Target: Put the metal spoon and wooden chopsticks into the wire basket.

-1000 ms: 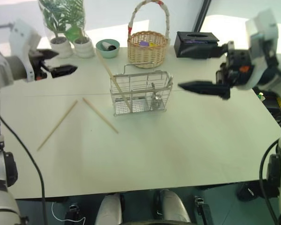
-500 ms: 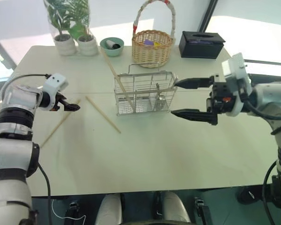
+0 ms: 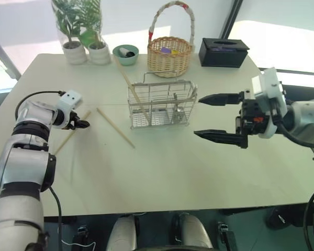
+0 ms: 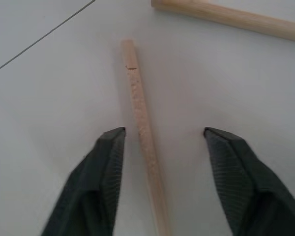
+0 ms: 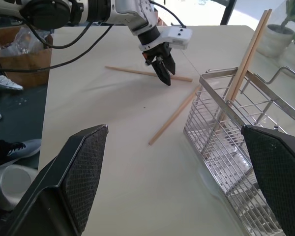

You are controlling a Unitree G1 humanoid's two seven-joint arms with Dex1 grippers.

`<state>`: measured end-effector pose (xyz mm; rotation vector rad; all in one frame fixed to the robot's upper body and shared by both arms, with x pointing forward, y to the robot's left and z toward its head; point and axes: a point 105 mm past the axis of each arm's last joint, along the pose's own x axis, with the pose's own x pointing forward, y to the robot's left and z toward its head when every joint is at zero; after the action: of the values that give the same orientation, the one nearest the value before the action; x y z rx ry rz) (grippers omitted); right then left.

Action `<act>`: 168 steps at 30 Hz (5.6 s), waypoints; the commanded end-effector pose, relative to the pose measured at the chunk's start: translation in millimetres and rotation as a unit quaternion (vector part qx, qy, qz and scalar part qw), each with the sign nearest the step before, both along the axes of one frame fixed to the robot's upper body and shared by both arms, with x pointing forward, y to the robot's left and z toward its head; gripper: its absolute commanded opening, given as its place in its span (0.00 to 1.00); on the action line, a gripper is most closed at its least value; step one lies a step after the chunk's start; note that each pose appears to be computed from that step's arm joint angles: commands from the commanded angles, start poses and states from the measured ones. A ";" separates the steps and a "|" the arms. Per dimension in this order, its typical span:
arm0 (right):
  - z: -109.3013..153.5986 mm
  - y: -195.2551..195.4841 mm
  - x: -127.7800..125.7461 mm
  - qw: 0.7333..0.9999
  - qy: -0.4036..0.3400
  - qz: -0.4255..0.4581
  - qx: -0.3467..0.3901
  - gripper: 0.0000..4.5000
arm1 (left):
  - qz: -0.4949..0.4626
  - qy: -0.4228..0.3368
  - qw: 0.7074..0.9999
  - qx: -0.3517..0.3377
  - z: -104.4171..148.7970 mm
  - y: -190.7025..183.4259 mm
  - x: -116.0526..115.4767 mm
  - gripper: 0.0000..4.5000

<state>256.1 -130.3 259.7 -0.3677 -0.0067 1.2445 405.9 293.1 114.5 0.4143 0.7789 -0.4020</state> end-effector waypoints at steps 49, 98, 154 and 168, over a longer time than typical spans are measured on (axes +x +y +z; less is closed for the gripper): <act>-2.5 -19.5 0.3 0.994 -0.019 -0.092 0.051 1.00 | -0.133 -0.458 0.763 -0.435 237.4 -187.3 -3.5 0.00; 1.2 -15.3 19.2 0.990 -0.025 -0.112 0.084 1.00 | 0.494 0.012 0.846 -0.200 0.0 -82.2 23.2 0.87; 6.3 -25.1 20.0 0.981 -0.011 -0.157 0.112 1.00 | -0.275 -0.412 0.767 -0.408 229.0 -211.8 -35.6 0.01; 10.1 -25.2 25.8 0.980 -0.013 -0.155 0.121 1.00 | -0.235 -0.402 0.782 -0.415 183.9 -215.2 -30.5 0.84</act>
<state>283.8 -156.3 258.0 -0.1540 -0.0680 0.9116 386.0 77.3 274.4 -0.1062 -0.3010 -0.8947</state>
